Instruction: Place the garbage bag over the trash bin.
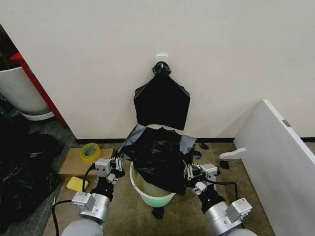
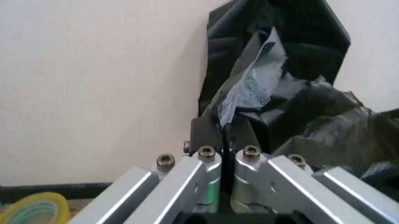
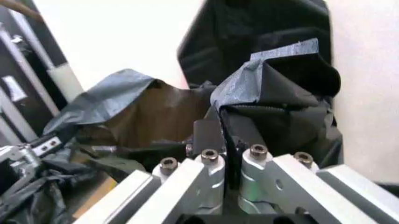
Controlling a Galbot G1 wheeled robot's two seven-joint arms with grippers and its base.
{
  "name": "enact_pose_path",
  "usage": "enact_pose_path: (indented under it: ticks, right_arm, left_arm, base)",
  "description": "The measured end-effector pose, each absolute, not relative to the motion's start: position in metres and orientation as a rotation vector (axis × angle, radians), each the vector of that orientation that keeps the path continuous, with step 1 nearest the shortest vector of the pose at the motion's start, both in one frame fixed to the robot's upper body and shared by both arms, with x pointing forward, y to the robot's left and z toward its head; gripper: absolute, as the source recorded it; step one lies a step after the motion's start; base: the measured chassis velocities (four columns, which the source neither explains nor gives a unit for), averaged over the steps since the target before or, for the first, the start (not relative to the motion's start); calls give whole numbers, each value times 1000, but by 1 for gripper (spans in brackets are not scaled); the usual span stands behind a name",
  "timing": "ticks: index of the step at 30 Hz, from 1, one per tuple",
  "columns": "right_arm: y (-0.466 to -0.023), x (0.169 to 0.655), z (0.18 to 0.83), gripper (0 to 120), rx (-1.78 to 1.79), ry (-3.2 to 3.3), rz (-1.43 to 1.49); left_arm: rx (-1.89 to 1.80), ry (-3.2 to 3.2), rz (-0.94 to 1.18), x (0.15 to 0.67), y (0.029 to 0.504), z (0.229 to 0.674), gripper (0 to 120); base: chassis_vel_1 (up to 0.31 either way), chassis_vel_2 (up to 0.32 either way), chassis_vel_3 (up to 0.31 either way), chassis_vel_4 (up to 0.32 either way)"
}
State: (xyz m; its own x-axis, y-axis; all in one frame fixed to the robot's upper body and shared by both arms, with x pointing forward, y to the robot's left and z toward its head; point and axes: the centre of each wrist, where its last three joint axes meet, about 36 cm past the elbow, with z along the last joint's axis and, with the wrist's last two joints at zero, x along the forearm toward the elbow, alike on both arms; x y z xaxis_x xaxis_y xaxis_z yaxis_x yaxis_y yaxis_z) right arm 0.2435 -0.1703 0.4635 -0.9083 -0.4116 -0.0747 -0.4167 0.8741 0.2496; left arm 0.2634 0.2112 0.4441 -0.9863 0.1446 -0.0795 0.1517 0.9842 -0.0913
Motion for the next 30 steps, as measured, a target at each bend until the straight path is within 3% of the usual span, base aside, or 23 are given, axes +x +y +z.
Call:
enact_pose_path:
  ticks: [13,30]
  right_arm:
    - [-173,259,421,0,-667,3086,440]
    - [-183,216,483,0,-524,3452,202]
  left_arm:
    - [298,3052,-91,263,207,428,0]
    - [413,3295,-286,226,177,411,0]
  base:
    - [0,0,0,0]
    - [0,0,0,0]
